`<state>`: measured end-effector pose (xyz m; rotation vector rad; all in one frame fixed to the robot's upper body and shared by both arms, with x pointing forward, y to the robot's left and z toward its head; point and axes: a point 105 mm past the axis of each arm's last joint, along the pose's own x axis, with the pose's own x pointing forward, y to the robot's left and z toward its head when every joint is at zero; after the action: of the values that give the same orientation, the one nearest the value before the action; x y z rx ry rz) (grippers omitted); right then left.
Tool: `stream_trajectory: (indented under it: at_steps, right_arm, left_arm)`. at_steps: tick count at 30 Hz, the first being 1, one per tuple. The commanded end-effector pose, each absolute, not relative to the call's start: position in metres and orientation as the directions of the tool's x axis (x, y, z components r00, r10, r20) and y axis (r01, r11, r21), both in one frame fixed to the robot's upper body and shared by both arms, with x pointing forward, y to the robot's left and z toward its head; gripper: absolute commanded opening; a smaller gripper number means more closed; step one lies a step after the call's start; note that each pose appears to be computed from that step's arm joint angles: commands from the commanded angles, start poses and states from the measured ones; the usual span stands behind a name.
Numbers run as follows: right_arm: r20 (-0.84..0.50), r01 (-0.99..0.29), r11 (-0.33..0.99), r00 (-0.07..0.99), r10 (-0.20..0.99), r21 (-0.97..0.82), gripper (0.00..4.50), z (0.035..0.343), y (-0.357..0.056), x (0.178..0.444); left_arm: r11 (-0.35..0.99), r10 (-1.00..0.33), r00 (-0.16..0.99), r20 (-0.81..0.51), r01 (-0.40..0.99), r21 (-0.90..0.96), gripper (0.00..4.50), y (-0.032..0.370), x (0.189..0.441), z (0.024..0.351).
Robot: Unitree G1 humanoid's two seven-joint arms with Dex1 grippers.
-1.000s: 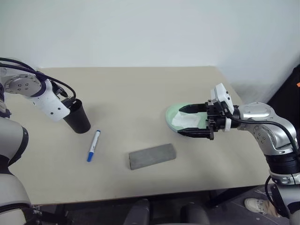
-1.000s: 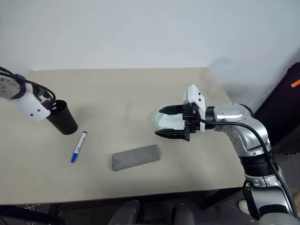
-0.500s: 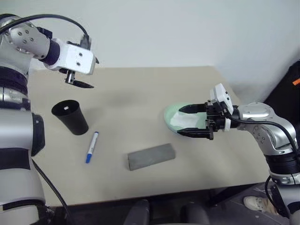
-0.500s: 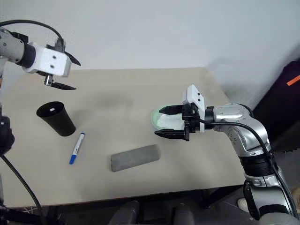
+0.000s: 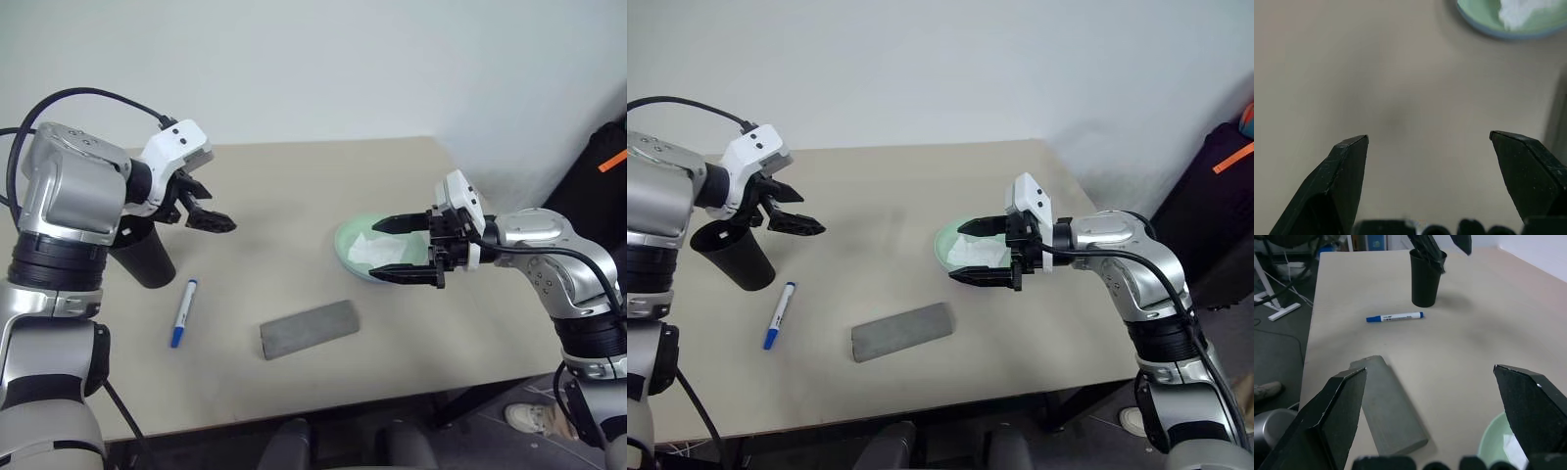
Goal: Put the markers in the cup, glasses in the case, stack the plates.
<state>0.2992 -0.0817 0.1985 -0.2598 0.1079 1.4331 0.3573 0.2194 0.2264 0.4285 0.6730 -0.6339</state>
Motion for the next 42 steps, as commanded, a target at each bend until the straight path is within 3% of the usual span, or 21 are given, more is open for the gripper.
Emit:
stream_trajectory:
  at_steps: [1, 5, 16, 31, 42]
  right_arm:
    - [-0.210, -0.982, 0.113, 0.144, 0.967, -0.150, 4.50, 0.209, -0.081, 0.300]
    - [-0.206, -0.982, 0.117, 0.146, 0.968, -0.149, 4.50, 0.209, -0.080, 0.301]
    - [-0.200, -0.982, 0.120, 0.148, 0.969, -0.145, 4.50, 0.209, -0.078, 0.302]
    - [-0.195, -0.981, 0.130, 0.157, 0.968, -0.144, 4.50, 0.209, -0.077, 0.301]
    - [-0.197, -0.982, 0.126, 0.153, 0.968, -0.144, 4.50, 0.208, -0.077, 0.301]
  left_arm:
    - [0.816, -0.354, 0.681, -0.641, 0.560, 0.144, 4.21, 0.220, 0.360, 0.234]
    - [0.871, -0.087, 0.714, -0.694, 0.393, 0.295, 4.21, 0.245, 0.367, 0.207]
    - [0.974, -0.046, 0.577, -0.815, 0.207, 0.092, 4.21, 0.246, 0.360, 0.161]
    - [0.993, 0.110, 0.520, -0.847, -0.018, 0.118, 4.21, 0.269, 0.360, 0.130]
    - [0.993, 0.115, 0.471, -0.874, -0.030, 0.114, 4.21, 0.271, 0.351, 0.113]
